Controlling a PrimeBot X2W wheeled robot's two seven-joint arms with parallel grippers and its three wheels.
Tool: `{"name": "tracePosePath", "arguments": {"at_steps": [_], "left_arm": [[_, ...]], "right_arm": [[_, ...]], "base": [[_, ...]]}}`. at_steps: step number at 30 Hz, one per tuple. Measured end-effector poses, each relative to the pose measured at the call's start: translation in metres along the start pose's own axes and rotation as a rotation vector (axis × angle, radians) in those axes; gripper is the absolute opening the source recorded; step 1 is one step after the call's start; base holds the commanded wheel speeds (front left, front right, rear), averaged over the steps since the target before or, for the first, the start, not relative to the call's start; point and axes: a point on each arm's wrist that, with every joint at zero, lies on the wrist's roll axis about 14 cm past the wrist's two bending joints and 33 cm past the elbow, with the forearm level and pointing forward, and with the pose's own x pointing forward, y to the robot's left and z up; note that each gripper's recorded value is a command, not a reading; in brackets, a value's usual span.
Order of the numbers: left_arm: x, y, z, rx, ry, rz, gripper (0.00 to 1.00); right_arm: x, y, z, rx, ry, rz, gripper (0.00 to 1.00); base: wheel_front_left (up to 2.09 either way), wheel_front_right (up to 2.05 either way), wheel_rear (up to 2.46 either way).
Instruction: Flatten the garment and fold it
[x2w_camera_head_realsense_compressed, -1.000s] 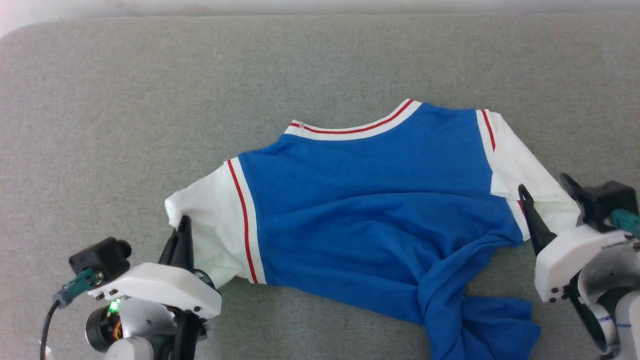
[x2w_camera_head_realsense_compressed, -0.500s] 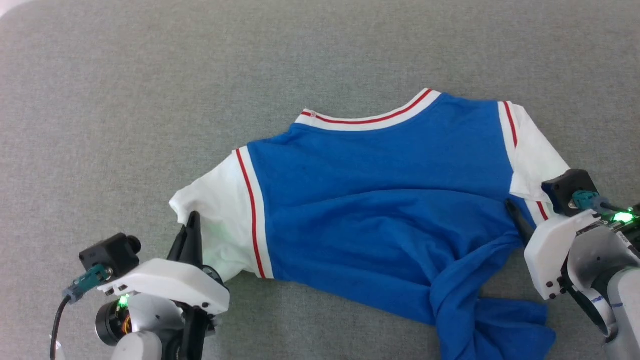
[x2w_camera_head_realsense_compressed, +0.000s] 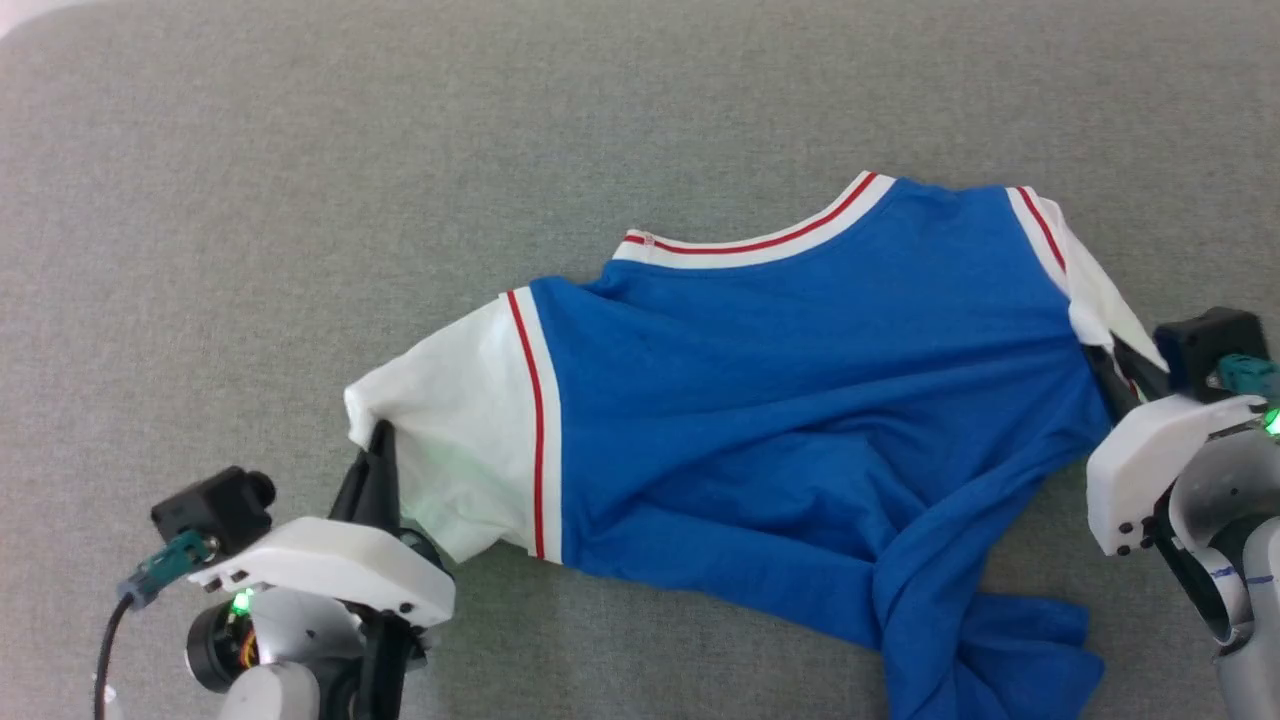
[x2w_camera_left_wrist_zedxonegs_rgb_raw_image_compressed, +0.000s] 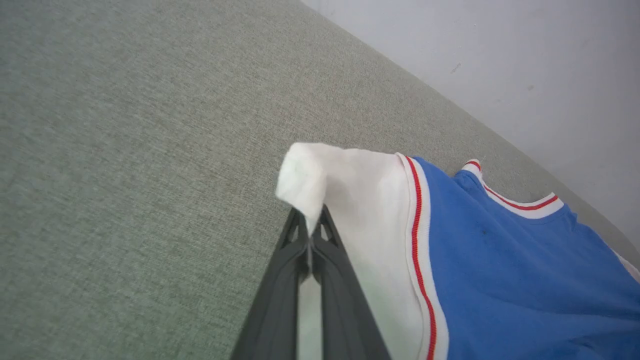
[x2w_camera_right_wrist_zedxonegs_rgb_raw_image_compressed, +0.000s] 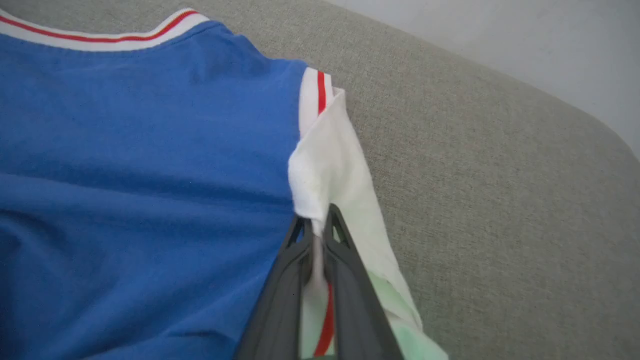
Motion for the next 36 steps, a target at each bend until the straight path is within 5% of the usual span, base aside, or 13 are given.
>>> {"name": "tracePosePath", "arguments": {"at_steps": [8, 20, 27, 36], "left_arm": [[-0.003, -0.008, 0.024, 0.005, -0.078, -0.032, 0.00], [-0.014, -0.048, 0.093, 0.042, -0.267, -0.168, 0.00], [-0.022, -0.052, 0.095, 0.039, -0.266, -0.183, 0.00], [-0.022, -0.028, 0.050, -0.011, -0.150, -0.118, 0.00]], "right_arm": [[-0.018, -0.010, 0.043, 0.114, -0.196, -0.045, 0.00], [-0.063, -0.016, 0.123, 0.142, -0.449, -0.064, 0.00], [-0.075, -0.047, 0.091, 0.189, -0.346, -0.168, 0.00], [-0.065, -0.028, 0.022, 0.274, -0.176, -0.149, 0.00]], "base": [[0.00, 0.00, 0.00], [0.00, 0.00, 0.00], [0.00, 0.00, 0.00], [0.00, 0.00, 0.00]]}}
